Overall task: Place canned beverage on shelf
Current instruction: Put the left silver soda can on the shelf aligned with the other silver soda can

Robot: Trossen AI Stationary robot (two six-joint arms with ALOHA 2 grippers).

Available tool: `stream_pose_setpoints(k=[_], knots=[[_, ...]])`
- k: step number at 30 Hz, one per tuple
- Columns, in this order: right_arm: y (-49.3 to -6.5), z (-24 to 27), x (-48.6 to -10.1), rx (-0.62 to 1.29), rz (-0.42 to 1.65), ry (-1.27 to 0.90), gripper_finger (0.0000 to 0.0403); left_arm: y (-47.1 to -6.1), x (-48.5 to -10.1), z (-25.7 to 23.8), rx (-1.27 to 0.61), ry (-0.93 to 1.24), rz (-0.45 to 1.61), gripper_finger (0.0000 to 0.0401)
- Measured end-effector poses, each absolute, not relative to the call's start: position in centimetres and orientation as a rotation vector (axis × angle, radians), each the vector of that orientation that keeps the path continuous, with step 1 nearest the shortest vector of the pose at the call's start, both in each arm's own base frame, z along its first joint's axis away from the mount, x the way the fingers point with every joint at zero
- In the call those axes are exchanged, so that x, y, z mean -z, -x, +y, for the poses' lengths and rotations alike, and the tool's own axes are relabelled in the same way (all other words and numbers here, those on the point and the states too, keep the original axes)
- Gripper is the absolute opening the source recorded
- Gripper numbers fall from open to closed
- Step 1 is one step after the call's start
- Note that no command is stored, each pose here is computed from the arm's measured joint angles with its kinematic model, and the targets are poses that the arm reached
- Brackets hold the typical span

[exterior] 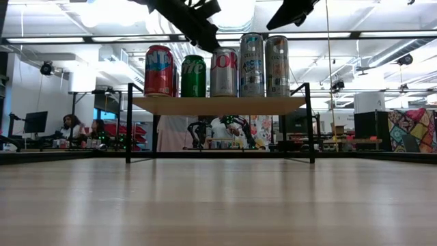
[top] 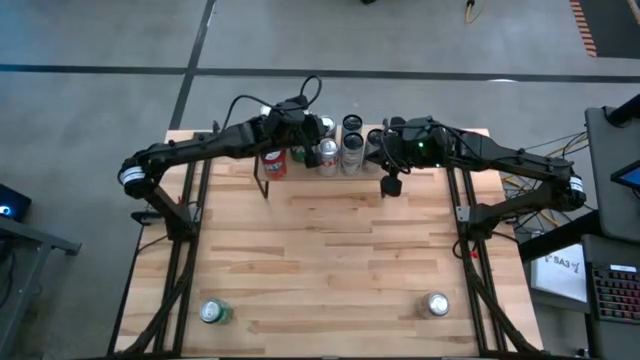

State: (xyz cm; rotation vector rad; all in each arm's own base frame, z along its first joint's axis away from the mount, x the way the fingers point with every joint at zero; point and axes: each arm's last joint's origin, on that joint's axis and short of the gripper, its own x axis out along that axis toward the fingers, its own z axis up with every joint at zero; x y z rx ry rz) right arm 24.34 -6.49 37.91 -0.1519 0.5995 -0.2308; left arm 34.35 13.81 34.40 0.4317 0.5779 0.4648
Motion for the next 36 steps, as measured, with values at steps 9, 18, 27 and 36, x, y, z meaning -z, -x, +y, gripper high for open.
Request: stream_pose_setpoints(k=[9,18,27,36], knots=[[-24.4,-6.4,-37.9,0.234,0.595,0.134,0.0009,-34.0,-34.2,13.7,-0.461,-0.4,0.611,0.0],[-24.4,-6.4,-37.9,0.237,0.592,0.116,0.0009,-33.7,-34.5,13.5,-0.458,-0.392,0.618,0.0],[-24.4,-6.4,-37.9,0.238,0.592,0.115,0.0009,-33.2,-35.3,13.2,-0.461,-0.395,0.588,0.0],[-24.4,-6.4,-37.9,0.245,0.588,0.091,0.0009,-33.6,-34.6,14.0,-0.469,-0.399,0.608,0.0]])
